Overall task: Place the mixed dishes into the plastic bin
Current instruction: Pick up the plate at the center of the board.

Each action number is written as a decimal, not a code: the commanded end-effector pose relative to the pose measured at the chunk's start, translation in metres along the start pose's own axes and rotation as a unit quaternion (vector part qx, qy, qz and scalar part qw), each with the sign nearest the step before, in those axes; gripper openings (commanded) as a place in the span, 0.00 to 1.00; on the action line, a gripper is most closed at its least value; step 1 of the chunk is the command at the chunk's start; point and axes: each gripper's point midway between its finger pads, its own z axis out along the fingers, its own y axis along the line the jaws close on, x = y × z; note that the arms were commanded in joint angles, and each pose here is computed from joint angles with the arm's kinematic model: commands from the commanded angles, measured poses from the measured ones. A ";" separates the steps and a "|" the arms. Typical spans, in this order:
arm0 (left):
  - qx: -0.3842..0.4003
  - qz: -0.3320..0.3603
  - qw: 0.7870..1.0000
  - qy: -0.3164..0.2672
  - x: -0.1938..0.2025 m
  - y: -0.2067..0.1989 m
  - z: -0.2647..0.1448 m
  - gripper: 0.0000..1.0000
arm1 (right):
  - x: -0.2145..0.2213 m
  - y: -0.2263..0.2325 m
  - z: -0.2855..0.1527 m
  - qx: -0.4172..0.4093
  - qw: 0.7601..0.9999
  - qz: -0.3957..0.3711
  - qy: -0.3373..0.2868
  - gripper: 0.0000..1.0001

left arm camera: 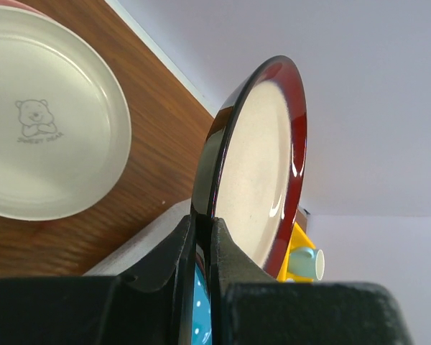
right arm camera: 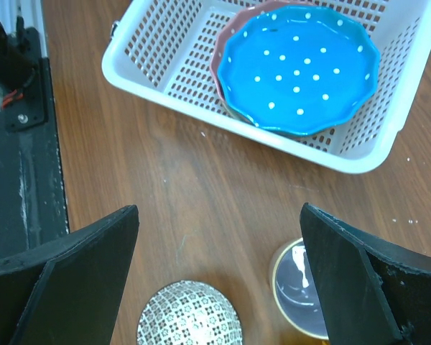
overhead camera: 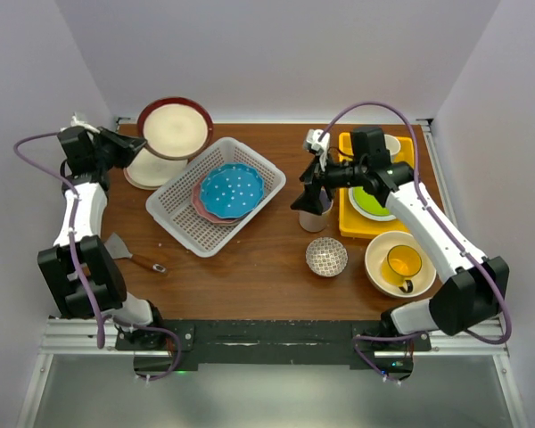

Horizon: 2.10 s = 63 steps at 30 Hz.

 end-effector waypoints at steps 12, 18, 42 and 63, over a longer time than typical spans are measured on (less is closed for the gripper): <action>0.177 0.037 0.983 0.005 0.036 -0.109 -0.056 0.00 | -0.068 -0.020 0.001 0.018 0.996 0.044 -0.078 0.98; 0.193 0.042 0.980 0.017 0.054 -0.117 -0.068 0.00 | -0.068 -0.028 0.005 0.034 0.993 0.076 -0.084 0.98; 0.232 0.046 0.970 0.060 0.120 -0.129 -0.098 0.00 | -0.071 -0.074 0.003 0.172 0.929 0.290 -0.149 0.98; 0.251 0.040 0.962 0.102 0.175 -0.147 -0.099 0.00 | -0.040 -0.071 0.057 0.111 0.909 0.381 -0.127 0.66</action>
